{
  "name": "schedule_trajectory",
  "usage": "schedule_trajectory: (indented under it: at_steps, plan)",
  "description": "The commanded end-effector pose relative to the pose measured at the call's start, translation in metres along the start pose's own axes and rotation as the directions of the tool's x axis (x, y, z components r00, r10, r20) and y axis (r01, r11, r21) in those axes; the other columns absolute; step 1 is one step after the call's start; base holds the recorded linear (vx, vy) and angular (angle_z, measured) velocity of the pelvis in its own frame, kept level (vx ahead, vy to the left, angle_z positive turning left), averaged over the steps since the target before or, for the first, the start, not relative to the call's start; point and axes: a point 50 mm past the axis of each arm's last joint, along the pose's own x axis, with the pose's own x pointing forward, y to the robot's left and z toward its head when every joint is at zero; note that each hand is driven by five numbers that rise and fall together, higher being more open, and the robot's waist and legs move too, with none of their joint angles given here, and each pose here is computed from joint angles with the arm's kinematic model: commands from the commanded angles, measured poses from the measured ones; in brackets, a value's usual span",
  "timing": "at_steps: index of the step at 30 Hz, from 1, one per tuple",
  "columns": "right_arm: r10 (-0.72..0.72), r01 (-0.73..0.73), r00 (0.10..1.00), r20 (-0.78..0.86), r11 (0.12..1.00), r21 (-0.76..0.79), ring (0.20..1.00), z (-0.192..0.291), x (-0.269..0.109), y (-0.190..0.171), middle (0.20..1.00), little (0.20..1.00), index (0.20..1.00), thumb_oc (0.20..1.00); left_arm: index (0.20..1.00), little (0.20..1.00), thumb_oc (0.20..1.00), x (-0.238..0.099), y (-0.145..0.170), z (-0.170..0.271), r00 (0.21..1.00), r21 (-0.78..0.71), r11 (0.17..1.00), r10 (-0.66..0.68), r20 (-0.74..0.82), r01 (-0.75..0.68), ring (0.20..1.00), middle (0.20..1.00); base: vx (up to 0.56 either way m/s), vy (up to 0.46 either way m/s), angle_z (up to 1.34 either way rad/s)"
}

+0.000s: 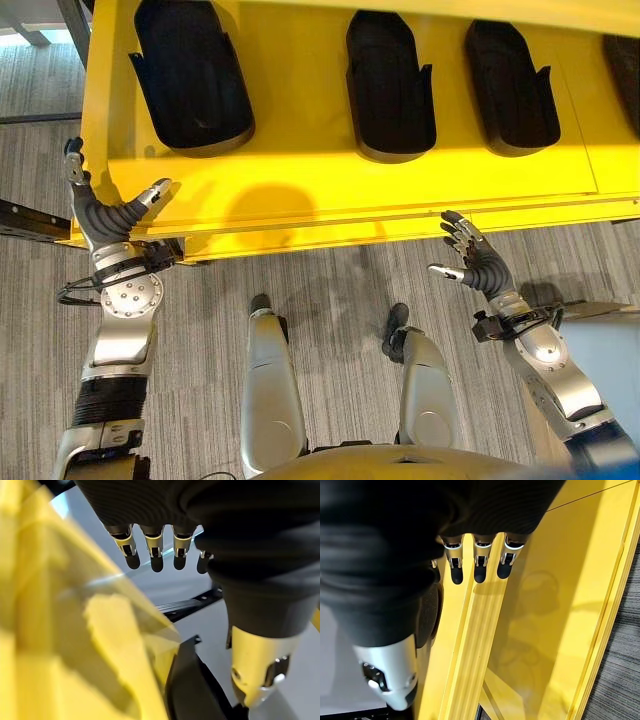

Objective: Move parts from the plastic box to the shelf.

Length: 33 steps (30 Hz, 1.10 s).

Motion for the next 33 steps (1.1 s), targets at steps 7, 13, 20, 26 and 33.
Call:
schedule_trajectory:
  at_steps: [7,13,20,26,33]
  plan:
    - [-0.004,0.008,0.988,0.155,1.000,-0.028,1.000,0.030,0.000,-0.014,1.000,1.000,1.000,1.000,1.000,1.000,1.000,0.017,-0.002,0.064,0.908,0.196,0.981,-0.087,0.410,0.006,1.000,1.000,0.00,0.000,0.00]
    - [0.002,0.003,0.986,0.165,1.000,-0.031,1.000,0.031,0.000,-0.013,1.000,1.000,1.000,1.000,1.000,1.000,1.000,0.024,-0.024,0.095,0.799,0.315,0.949,-0.206,0.565,0.023,1.000,1.000,0.00,0.000,0.00]
    - [-0.001,0.008,0.986,0.164,0.999,-0.039,1.000,0.031,-0.001,-0.014,1.000,1.000,1.000,1.000,1.000,1.000,1.000,0.034,-0.046,0.123,0.683,0.419,0.908,-0.310,0.661,0.006,1.000,1.000,-0.03,0.004,-0.03]
    - [0.003,0.005,0.988,0.155,0.999,-0.048,1.000,0.030,-0.002,-0.014,1.000,1.000,1.000,1.000,1.000,1.000,1.000,0.041,-0.073,0.129,0.643,0.508,0.860,-0.413,0.645,0.043,1.000,1.000,0.01,-0.003,-0.04]
    - [-0.005,0.013,0.990,0.139,0.998,-0.060,1.000,0.028,-0.005,-0.015,1.000,1.000,1.000,1.000,1.000,1.000,1.000,0.049,-0.076,0.085,0.772,0.591,0.798,-0.447,0.451,0.117,1.000,1.000,0.00,0.002,-0.07]
